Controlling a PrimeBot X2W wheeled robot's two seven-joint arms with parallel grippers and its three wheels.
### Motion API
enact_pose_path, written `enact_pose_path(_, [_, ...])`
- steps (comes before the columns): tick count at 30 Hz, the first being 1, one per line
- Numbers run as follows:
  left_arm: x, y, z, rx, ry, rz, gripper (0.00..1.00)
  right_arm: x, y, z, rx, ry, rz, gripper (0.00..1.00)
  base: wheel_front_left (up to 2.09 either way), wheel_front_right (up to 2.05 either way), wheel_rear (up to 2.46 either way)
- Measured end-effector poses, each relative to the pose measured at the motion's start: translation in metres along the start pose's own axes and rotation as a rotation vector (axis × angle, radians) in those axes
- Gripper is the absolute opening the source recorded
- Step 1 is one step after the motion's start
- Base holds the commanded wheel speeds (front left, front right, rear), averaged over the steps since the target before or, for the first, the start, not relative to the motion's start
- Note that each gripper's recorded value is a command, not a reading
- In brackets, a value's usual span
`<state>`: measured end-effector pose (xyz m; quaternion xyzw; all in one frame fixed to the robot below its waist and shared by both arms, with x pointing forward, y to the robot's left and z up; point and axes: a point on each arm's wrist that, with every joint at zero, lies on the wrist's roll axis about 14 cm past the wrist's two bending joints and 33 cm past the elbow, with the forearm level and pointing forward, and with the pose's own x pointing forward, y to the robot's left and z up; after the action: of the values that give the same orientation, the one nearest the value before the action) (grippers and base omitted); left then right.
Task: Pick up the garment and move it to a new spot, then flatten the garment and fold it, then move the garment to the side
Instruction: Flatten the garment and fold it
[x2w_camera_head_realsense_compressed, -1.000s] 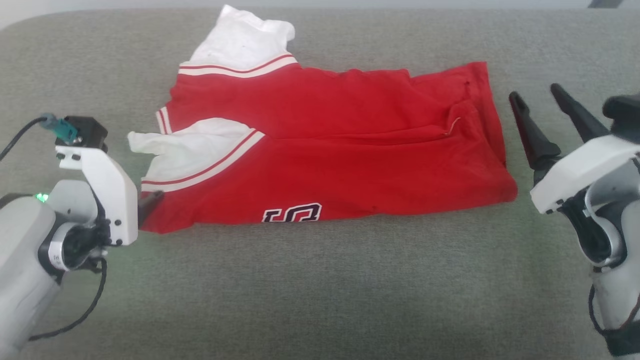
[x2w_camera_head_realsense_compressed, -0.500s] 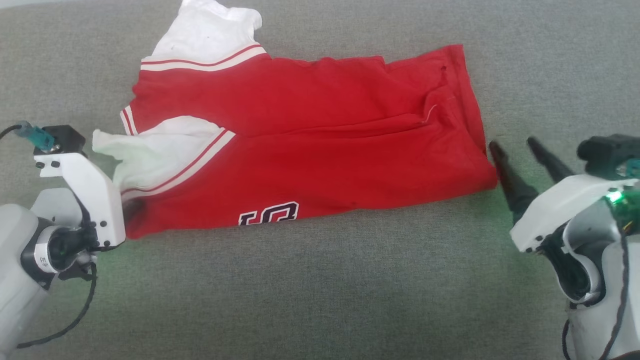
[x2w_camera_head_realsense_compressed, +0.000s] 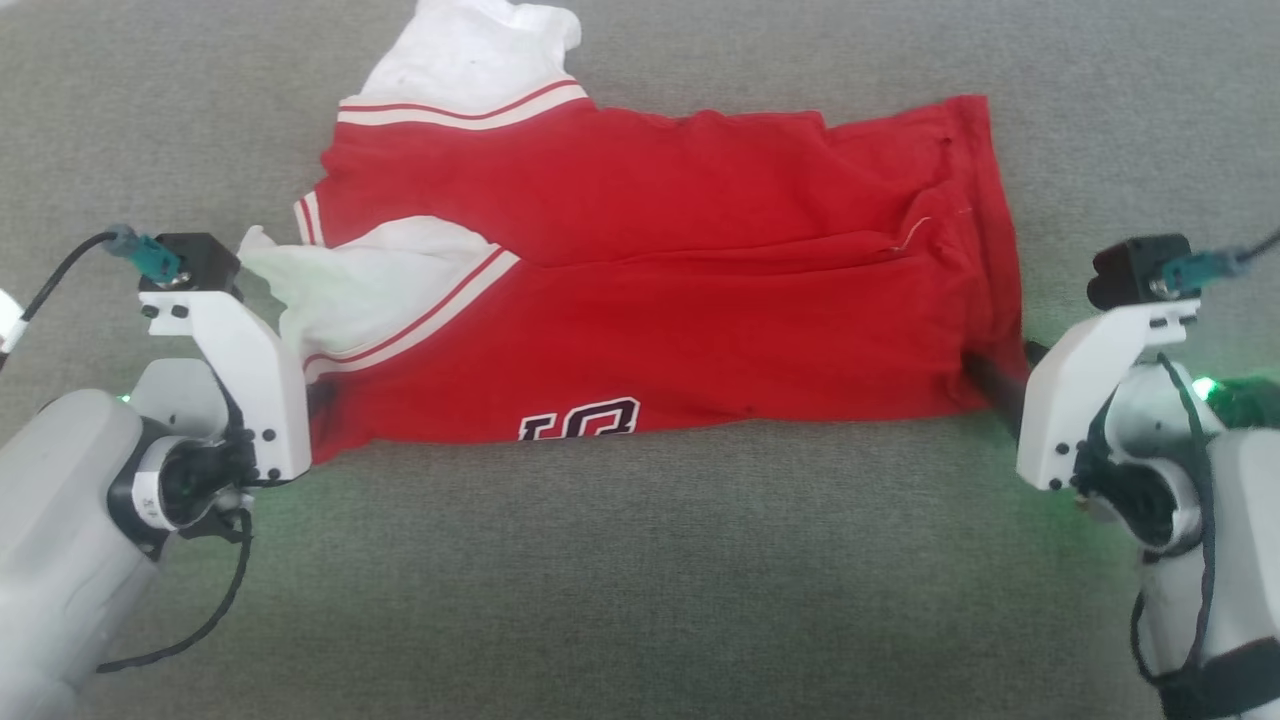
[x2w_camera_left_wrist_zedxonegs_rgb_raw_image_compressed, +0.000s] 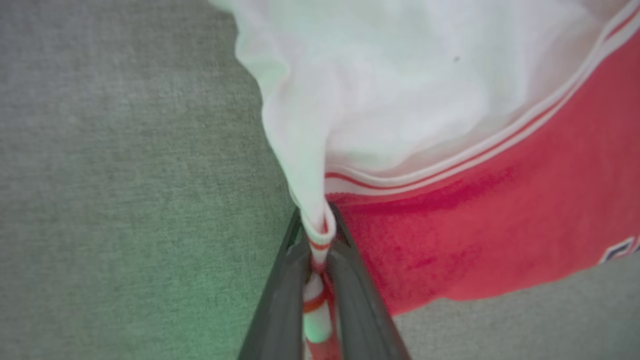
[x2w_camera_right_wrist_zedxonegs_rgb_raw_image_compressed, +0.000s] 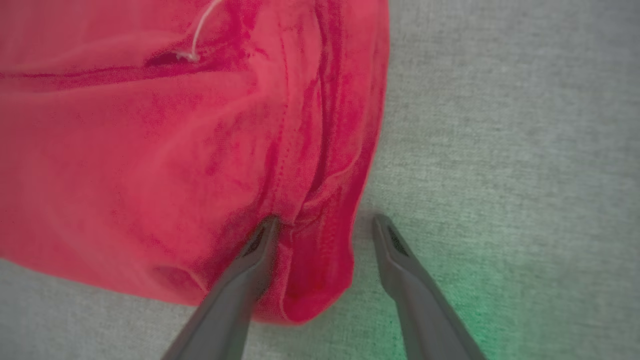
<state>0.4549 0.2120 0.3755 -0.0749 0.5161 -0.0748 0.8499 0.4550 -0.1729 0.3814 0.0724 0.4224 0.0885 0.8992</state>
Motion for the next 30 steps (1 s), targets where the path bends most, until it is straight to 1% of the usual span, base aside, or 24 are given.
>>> enact_pose_path(1, [0.000,0.000,0.000,0.000,0.000,0.000,0.00,0.000,0.000,0.000,0.000,0.000,0.000,0.00,0.00,0.00,0.00])
enact_pose_path(3, [-0.001,0.000,0.001,-0.002,-0.006,-0.003,0.00,0.001,0.000,-0.002,-0.028,0.053,-0.010,0.00,0.00,0.00,0.00])
enact_pose_path(4, [-0.002,0.000,0.000,-0.002,-0.008,-0.004,0.00,0.002,0.002,-0.003,-0.016,0.072,-0.004,0.00,0.00,0.00,0.00])
enact_pose_path(9, [-0.007,-0.001,-0.001,0.001,-0.014,-0.011,0.00,-0.005,0.009,-0.002,-0.031,0.126,0.018,0.00,0.00,0.00,0.00])
enact_pose_path(17, [-0.029,0.007,0.000,-0.001,-0.035,0.023,0.00,-0.030,0.000,0.014,-0.088,0.112,-0.009,0.00,0.00,0.00,0.00])
enact_pose_path(22, [-0.049,0.007,0.000,0.015,-0.053,0.035,0.00,-0.049,0.003,0.017,-0.093,0.103,0.003,0.00,0.00,0.00,0.00])
enact_pose_path(27, [-0.065,0.005,-0.008,0.027,-0.058,0.041,0.00,-0.068,0.005,0.009,-0.094,0.113,0.021,0.00,0.00,0.00,0.00])
enact_pose_path(30, [-0.069,0.000,-0.024,0.041,-0.030,0.039,0.00,-0.077,0.002,-0.003,-0.087,0.131,0.013,0.00,0.00,0.00,0.00])
